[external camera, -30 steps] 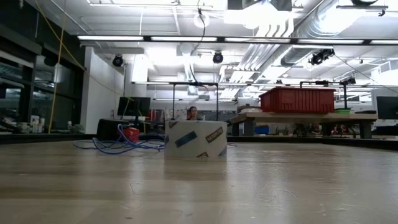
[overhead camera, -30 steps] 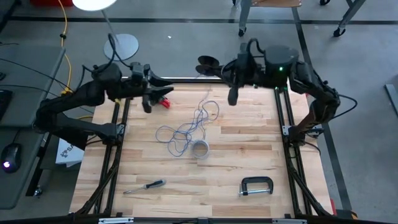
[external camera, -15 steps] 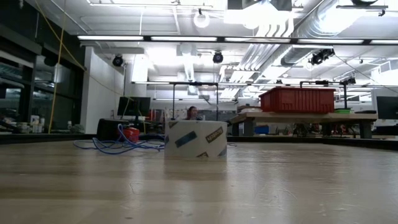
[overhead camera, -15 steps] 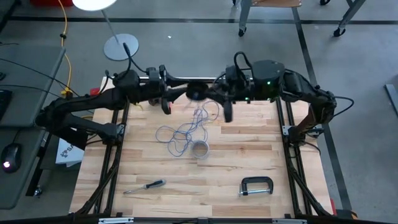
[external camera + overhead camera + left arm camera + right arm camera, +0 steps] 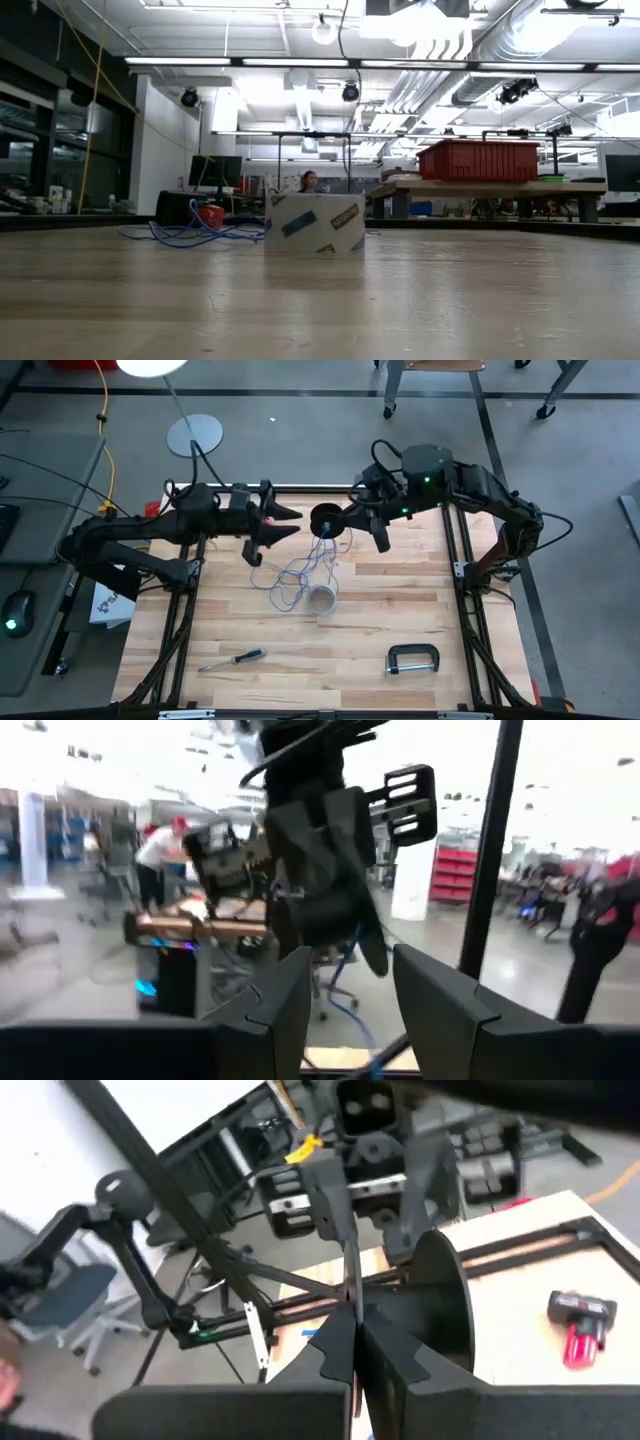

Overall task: Coil cords
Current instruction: Uncoil the blue wire from the spool

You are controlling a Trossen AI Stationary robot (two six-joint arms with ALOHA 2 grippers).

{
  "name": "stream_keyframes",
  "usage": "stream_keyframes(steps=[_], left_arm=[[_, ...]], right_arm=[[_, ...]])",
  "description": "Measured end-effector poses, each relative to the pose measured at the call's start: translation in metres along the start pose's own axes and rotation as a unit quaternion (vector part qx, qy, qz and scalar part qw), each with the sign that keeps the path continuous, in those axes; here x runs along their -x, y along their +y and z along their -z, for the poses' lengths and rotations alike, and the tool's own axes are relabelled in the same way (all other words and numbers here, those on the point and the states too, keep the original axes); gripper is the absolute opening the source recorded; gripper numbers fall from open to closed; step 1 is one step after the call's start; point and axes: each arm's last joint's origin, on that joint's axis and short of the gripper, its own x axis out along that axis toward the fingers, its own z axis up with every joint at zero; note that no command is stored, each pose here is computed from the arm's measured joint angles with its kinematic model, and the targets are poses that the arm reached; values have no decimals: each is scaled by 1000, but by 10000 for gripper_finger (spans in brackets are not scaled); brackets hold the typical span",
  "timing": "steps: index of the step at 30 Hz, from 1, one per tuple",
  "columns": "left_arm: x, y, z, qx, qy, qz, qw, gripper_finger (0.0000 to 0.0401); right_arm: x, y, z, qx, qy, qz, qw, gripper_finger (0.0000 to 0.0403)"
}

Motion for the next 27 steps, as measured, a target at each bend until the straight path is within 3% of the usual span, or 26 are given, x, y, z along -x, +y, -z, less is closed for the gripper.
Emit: stream_keyframes(steps=[6, 20, 23, 27], left_arm=[[-3, 3, 1, 95, -8, -5, 995, 138], [-19, 6, 9, 70, -36, 7, 997, 130], [-19, 6, 10, 56, -33, -2, 998, 99], [-19, 6, 10, 46, -35, -7, 998, 18]], right_arm=[[0, 3, -1, 48, -5, -20, 999, 0], [-9, 2, 0, 49, 1, -30, 998, 0], [-9, 2, 0, 46, 1, -29, 998, 0], [-9, 2, 0, 36, -2, -29, 999, 0]])
